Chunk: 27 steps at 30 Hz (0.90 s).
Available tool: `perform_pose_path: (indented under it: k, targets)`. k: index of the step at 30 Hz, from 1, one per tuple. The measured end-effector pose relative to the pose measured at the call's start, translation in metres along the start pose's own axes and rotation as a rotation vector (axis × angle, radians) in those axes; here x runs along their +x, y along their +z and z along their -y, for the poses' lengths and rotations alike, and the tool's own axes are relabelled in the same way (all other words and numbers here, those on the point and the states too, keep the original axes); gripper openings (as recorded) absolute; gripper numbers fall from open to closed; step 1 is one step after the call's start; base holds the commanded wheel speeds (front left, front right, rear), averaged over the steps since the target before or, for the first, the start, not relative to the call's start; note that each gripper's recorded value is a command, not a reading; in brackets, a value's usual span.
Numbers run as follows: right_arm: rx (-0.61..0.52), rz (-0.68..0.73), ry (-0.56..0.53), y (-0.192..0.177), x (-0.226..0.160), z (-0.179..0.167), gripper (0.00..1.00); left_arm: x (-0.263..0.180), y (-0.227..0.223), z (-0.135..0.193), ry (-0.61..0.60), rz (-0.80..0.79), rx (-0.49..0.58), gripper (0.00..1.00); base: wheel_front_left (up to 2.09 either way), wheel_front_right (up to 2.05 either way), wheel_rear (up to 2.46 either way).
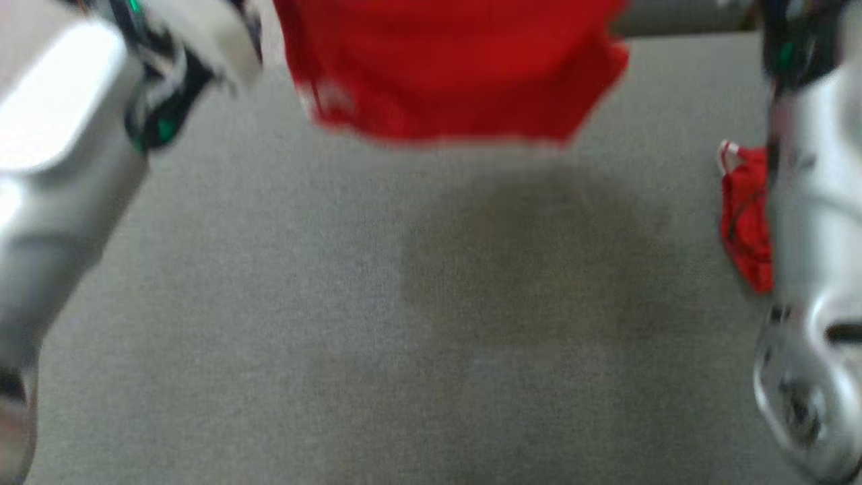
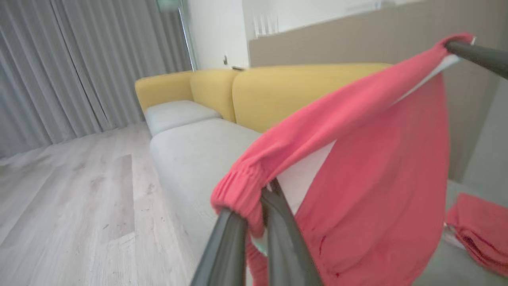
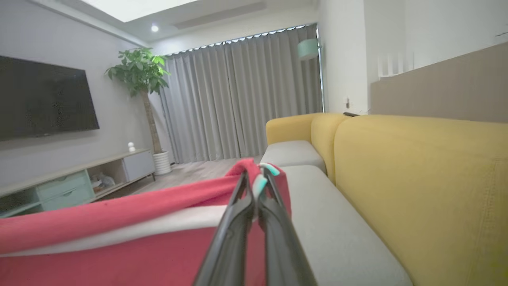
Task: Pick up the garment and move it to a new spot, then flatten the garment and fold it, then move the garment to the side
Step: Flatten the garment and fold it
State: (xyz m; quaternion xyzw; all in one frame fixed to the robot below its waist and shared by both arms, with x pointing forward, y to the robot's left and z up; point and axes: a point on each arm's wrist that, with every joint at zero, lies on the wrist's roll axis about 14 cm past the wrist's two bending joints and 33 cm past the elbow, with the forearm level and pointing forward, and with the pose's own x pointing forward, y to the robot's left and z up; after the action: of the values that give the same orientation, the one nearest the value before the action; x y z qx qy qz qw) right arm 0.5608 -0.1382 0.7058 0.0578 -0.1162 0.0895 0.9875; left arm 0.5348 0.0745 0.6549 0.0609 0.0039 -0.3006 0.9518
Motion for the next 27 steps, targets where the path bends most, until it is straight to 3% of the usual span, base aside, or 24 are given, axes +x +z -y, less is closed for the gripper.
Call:
perform_pose_path:
  k: [5,11,16,21,27]
  targets:
    - [0.011,0.064,-0.018,-0.006,0.048,0.011,0.00,0.042,0.014,-0.023,0.034,0.114,-0.003,0.00,0.00,0.00,0.00]
    - [0.014,-0.085,-0.063,-0.088,0.054,0.027,0.00,0.063,-0.034,-0.010,0.001,0.101,-0.036,0.00,0.00,0.00,0.00]
    - [-0.040,-0.286,-0.081,-0.156,0.027,0.040,0.00,0.050,-0.102,0.039,-0.124,-0.052,-0.069,0.00,0.00,0.00,0.00]
    - [-0.082,-0.586,-0.117,-0.228,-0.035,0.063,0.00,0.014,-0.154,0.074,-0.202,-0.193,-0.132,0.00,0.00,0.00,0.00]
    - [-0.034,-0.734,-0.156,-0.246,-0.081,0.068,0.00,-0.027,-0.172,0.114,-0.282,-0.270,-0.194,0.00,0.00,0.00,0.00]
